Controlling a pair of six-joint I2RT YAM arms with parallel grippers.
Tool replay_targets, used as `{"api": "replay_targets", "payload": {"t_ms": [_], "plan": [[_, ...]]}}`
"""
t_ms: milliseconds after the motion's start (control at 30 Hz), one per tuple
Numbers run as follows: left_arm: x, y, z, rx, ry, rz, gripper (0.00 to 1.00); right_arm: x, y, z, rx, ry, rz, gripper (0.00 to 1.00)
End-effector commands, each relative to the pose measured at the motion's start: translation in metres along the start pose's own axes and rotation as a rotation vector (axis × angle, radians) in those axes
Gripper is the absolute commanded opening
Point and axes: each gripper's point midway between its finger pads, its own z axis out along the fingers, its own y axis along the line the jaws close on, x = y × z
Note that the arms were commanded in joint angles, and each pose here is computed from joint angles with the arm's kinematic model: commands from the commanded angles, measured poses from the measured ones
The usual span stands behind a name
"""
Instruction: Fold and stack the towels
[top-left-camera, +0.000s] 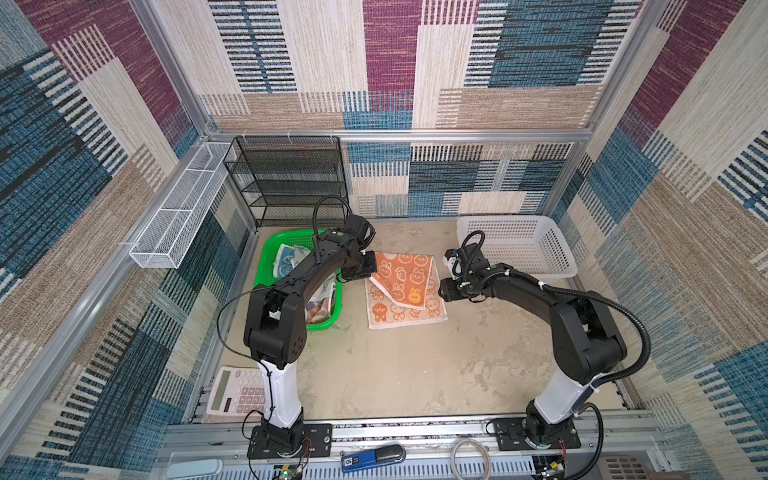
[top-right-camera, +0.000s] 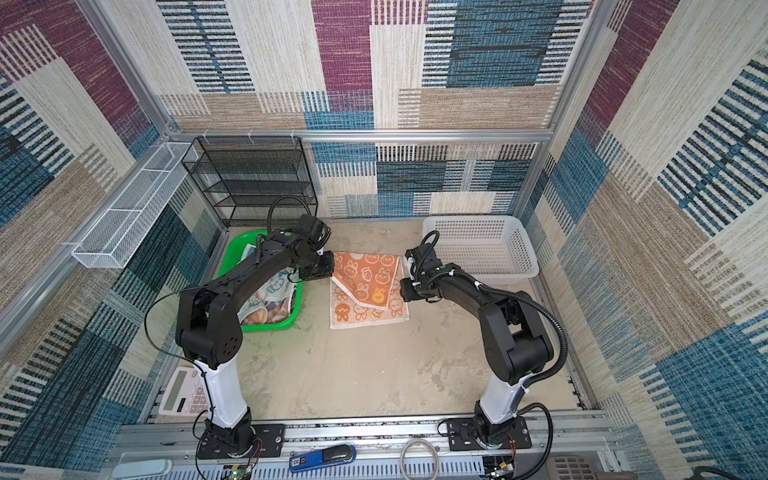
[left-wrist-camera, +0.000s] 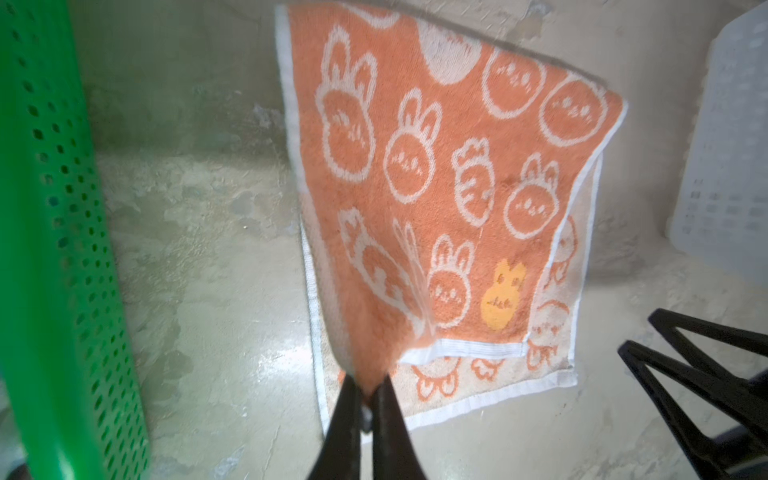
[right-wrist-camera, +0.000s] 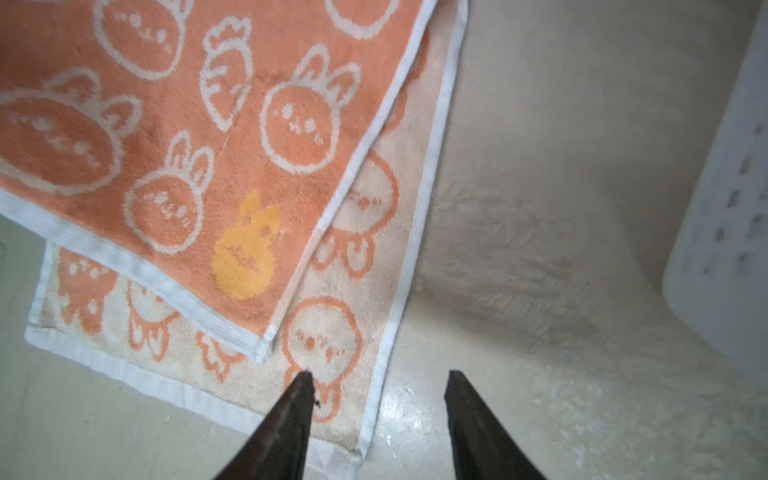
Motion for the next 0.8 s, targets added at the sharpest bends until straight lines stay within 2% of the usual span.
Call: {"api": "replay_targets", "payload": {"t_ms": [0, 67, 167, 267, 367, 767], "plan": [[0.002, 0.0, -0.001, -0.006, -0.008, -0.005, 0.0, -0.007, 0.022, -0.006, -0.113, -0.053, 0.05, 0.67], [0.004, -0.001, -0.001, -0.005, -0.007, -0.005, 0.0, -0.002, 0.029, -0.007, -0.153, -0.051, 0.089, 0.72], [0.005, 0.0, -0.002, -0.008, -0.013, -0.004, 0.0, 0.004, 0.049, -0.007, -0.24, -0.053, 0.129, 0.72], [0.006, 0.001, -0.003, -0.006, -0.013, -0.007, 0.0, 0.008, 0.062, -0.001, -0.309, -0.05, 0.176, 0.7], [0.008, 0.002, -0.004, -0.006, -0.014, -0.008, 0.0, 0.009, 0.07, 0.005, -0.352, -0.038, 0.212, 0.64], [0.011, 0.0, -0.001, 0.004, -0.012, -0.009, 0.0, 0.016, 0.073, 0.029, -0.376, 0.009, 0.251, 0.55]]}}
